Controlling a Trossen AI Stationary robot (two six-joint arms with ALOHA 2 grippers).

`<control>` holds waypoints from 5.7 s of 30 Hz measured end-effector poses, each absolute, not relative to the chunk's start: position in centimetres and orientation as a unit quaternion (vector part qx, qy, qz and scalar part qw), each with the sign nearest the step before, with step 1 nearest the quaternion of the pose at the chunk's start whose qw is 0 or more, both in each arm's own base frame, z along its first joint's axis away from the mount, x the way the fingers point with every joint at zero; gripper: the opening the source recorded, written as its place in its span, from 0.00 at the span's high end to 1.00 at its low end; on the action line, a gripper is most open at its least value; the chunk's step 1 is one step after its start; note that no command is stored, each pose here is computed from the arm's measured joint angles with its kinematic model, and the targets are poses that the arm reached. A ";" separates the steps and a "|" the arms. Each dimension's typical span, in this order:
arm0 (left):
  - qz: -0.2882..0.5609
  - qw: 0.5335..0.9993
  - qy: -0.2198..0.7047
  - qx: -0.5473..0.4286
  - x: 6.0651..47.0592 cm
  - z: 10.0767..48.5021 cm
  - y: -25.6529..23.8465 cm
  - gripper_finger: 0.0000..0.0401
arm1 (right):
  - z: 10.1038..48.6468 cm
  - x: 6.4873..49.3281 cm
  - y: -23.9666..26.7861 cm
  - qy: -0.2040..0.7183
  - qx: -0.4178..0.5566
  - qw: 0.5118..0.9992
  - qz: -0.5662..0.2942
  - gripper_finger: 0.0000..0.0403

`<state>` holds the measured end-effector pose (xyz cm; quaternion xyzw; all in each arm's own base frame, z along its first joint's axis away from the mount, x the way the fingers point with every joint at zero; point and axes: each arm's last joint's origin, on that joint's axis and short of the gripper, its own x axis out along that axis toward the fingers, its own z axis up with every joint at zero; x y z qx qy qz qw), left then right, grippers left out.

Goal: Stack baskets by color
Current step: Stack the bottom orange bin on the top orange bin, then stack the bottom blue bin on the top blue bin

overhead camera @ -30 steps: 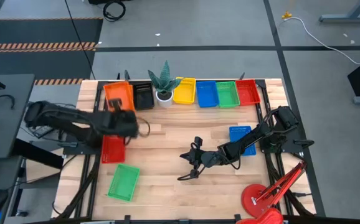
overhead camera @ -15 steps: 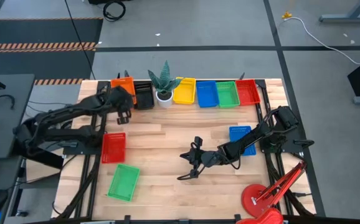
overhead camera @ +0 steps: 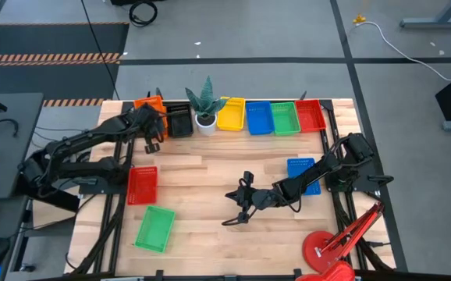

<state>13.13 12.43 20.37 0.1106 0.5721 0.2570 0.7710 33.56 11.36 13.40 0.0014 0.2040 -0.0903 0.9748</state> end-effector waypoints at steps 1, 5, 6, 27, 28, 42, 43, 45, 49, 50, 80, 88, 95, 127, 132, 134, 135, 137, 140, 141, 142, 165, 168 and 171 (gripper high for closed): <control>0.256 0.770 0.573 0.110 13.2 20.3 12.5 0.94 | 13.4 33.6 11.4 0.204 0.001 0.975 -0.090 0.97; 0.256 0.764 0.582 0.106 13.1 20.1 12.5 0.93 | 13.4 33.6 11.4 0.204 0.001 0.975 -0.090 0.97; 0.258 0.764 0.583 0.103 13.2 20.0 12.6 0.93 | 13.4 33.6 11.4 0.204 0.001 0.975 -0.090 0.97; 0.237 0.772 0.585 0.075 14.1 21.4 12.9 0.53 | 13.4 33.6 11.4 0.204 0.002 0.975 -0.090 0.97; 0.231 0.778 0.580 0.067 14.2 21.8 12.9 0.53 | 13.4 33.6 11.4 0.204 0.002 0.975 -0.090 0.97; 0.481 0.694 0.535 -0.037 11.2 23.2 16.2 0.91 | 13.4 33.6 11.3 0.204 0.004 0.975 -0.091 0.97; 0.490 0.697 0.522 -0.042 11.2 23.3 16.4 0.95 | 13.4 33.6 11.3 0.204 0.004 0.975 -0.092 0.97; 0.500 0.703 0.504 -0.050 11.6 23.2 16.9 0.98 | 13.4 33.6 11.3 0.203 0.004 0.975 -0.092 0.97; 0.517 0.685 0.511 -0.051 12.0 22.4 17.6 0.98 | 13.4 33.6 11.3 0.201 0.005 0.975 -0.092 0.97; 0.522 0.672 0.522 -0.048 12.1 22.0 17.9 0.99 | 13.4 33.6 11.3 0.200 0.005 0.975 -0.091 0.97; 0.578 0.443 0.668 -0.155 15.0 17.8 26.2 0.99 | 13.5 33.7 11.3 0.195 0.010 0.976 -0.091 0.97; 0.564 0.479 0.643 -0.199 14.7 17.1 26.7 0.99 | 13.5 33.7 11.3 0.196 0.009 0.976 -0.091 0.97; 0.549 0.505 0.638 -0.191 16.0 17.3 26.0 0.98 | 13.5 33.7 11.2 0.196 0.007 0.976 -0.092 0.97; 0.303 0.837 0.454 0.044 21.1 31.6 3.2 1.00 | 16.2 31.2 13.6 0.206 -0.033 0.973 -0.096 0.99; 0.250 0.859 0.443 0.059 22.4 30.6 -2.4 0.99 | 19.1 28.3 12.9 0.263 -0.008 0.958 -0.110 0.99; 0.236 0.864 0.442 0.060 22.6 30.0 -4.2 0.98 | 20.3 26.8 11.8 0.291 0.021 0.947 -0.135 0.99; 0.231 0.865 0.441 0.060 22.8 29.8 -5.1 0.98 | 20.9 25.9 11.2 0.306 0.036 0.939 -0.150 0.99; 0.231 0.869 0.434 0.059 23.2 29.2 -6.4 0.98 | 21.7 24.4 9.8 0.343 0.057 0.923 -0.168 0.99; 0.232 0.869 0.432 0.063 23.6 28.2 -8.2 0.98 | 22.2 22.3 8.3 0.424 0.090 0.888 -0.156 0.99; 0.234 0.870 0.430 0.064 23.8 27.8 -8.7 0.98 | 22.2 21.7 7.9 0.454 0.096 0.874 -0.146 0.99; 0.235 0.869 0.431 0.069 23.9 27.4 -9.2 0.98 | 22.2 21.2 7.7 0.479 0.098 0.862 -0.138 0.99; 0.238 0.848 0.456 0.128 26.0 22.8 -12.3 0.97 | 18.6 16.9 10.5 0.694 -0.032 0.720 0.002 0.61; 0.237 0.850 0.454 0.125 26.1 22.9 -12.3 0.97 | 17.4 16.9 10.6 0.709 -0.049 0.703 -0.002 0.65; 0.239 0.850 0.452 0.126 26.1 22.9 -12.3 0.97 | 16.8 17.1 10.6 0.715 -0.062 0.697 -0.011 0.74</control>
